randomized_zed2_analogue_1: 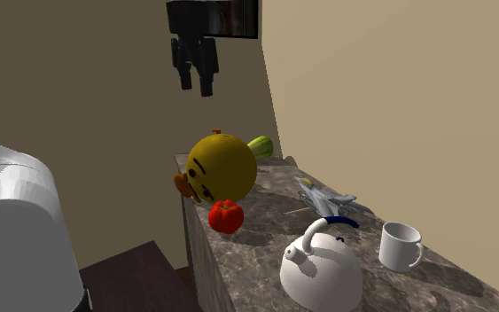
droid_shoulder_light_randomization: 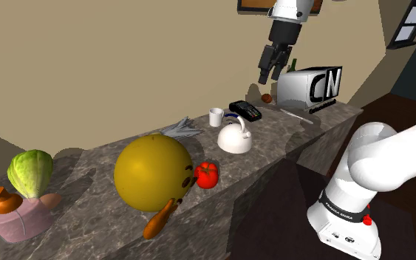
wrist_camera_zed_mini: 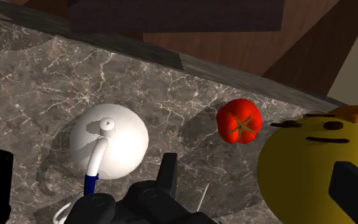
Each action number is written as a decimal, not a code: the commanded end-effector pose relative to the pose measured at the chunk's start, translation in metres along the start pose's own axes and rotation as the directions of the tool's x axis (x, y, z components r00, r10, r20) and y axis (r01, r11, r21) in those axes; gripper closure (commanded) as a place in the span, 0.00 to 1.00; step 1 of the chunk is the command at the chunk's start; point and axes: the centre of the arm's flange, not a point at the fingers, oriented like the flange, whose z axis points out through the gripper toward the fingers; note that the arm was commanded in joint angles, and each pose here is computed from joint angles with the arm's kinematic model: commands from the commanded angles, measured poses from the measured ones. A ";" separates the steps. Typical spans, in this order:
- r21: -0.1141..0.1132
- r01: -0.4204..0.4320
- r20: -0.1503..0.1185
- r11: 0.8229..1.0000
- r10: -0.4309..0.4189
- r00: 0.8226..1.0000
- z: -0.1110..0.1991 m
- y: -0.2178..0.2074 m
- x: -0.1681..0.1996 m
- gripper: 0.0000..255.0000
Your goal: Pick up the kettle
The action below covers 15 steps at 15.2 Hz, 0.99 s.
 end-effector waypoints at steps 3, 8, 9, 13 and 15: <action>-0.005 -0.016 -0.002 1.000 0.016 1.000 0.018 0.013 0.013 0.00; -0.018 -0.055 -0.007 0.998 0.055 0.998 0.063 0.047 0.045 0.00; -0.020 -0.063 -0.008 0.998 0.063 0.998 0.072 0.054 0.051 0.00; -0.030 -0.095 -0.013 0.995 0.094 0.995 0.107 0.083 0.075 0.00; -0.035 -0.110 -0.015 0.993 0.110 0.994 0.125 0.098 0.087 0.00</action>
